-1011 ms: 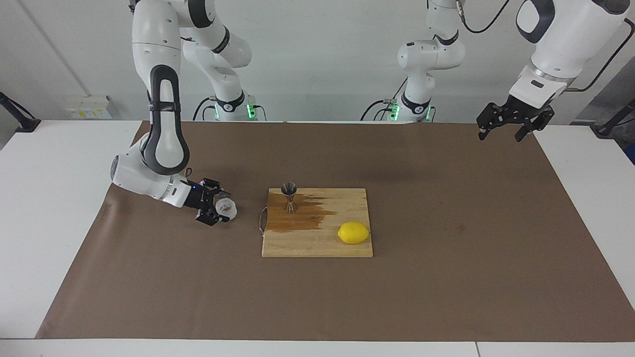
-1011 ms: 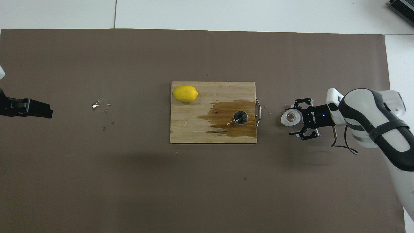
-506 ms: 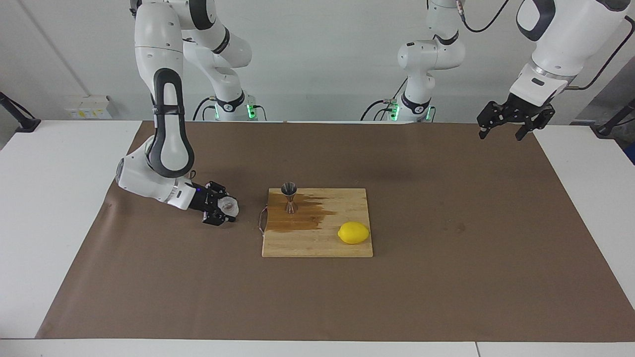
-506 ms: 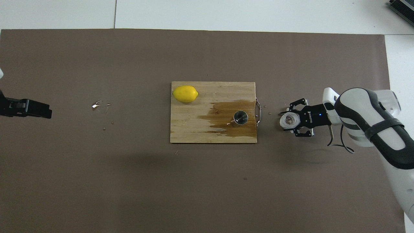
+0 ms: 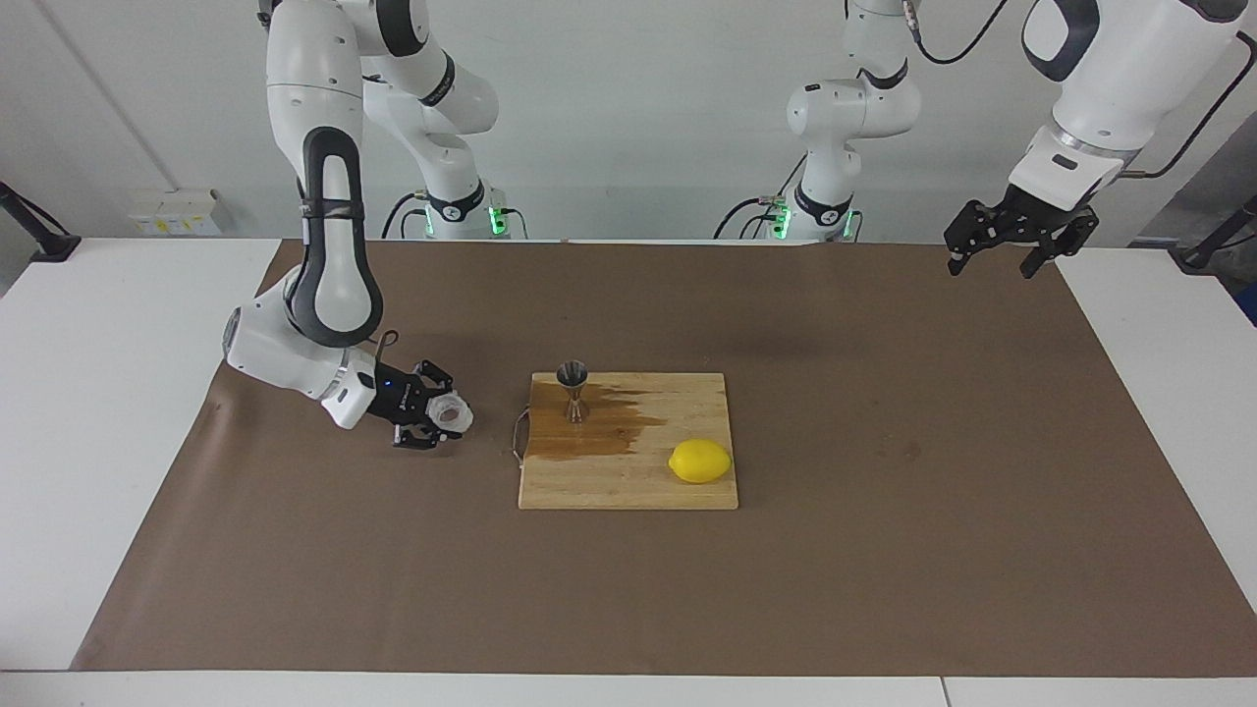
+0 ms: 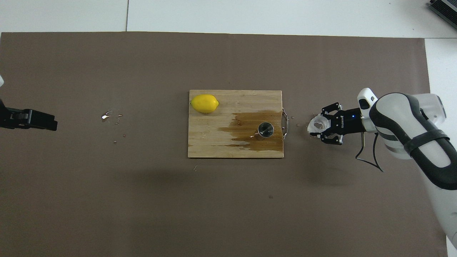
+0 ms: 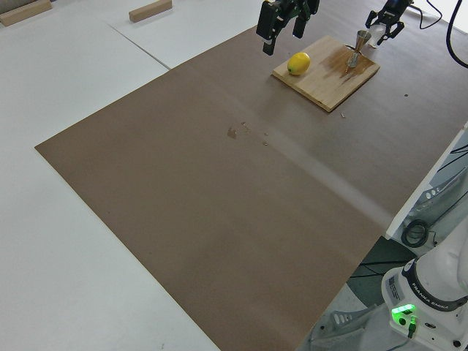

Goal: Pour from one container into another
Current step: 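Close the right gripper around the small white cup, then lift the white cup with the right gripper over the metal cup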

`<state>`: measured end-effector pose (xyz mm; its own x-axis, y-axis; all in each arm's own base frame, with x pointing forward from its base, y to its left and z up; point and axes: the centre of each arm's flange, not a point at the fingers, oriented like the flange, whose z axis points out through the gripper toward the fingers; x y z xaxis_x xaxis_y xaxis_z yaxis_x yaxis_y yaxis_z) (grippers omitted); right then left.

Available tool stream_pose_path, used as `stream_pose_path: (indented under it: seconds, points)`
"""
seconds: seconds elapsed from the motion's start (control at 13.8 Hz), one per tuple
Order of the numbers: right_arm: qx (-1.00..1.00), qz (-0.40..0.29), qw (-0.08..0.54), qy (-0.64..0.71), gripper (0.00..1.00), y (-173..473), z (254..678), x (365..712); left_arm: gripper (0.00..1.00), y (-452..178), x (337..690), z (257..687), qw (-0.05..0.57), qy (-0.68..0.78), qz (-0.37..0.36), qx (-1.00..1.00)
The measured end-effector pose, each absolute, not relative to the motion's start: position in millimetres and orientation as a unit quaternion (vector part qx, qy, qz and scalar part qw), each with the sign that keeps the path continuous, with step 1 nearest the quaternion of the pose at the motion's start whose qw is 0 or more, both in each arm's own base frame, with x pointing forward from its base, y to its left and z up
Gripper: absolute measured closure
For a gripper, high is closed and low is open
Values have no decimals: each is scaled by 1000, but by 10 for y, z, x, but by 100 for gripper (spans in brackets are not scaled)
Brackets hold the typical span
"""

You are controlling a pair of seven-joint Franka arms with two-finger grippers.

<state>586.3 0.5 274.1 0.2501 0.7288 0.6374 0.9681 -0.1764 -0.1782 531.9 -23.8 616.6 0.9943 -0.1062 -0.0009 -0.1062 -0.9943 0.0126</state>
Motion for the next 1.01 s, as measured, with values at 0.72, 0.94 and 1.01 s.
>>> stream_pose_path:
  seconds: [0.72,0.94,1.01]
  points:
    - [-805,-81,189,-557,50,1107,3711,5726,0,-238,5319,6164,6,-53,-1,999]
    - [-811,-67,141,-564,50,1353,3969,5671,0,-238,5319,6164,6,-53,-1,999]
    - [-810,-65,126,-568,50,1442,4056,5666,0,-238,5319,6164,6,-53,-1,999]
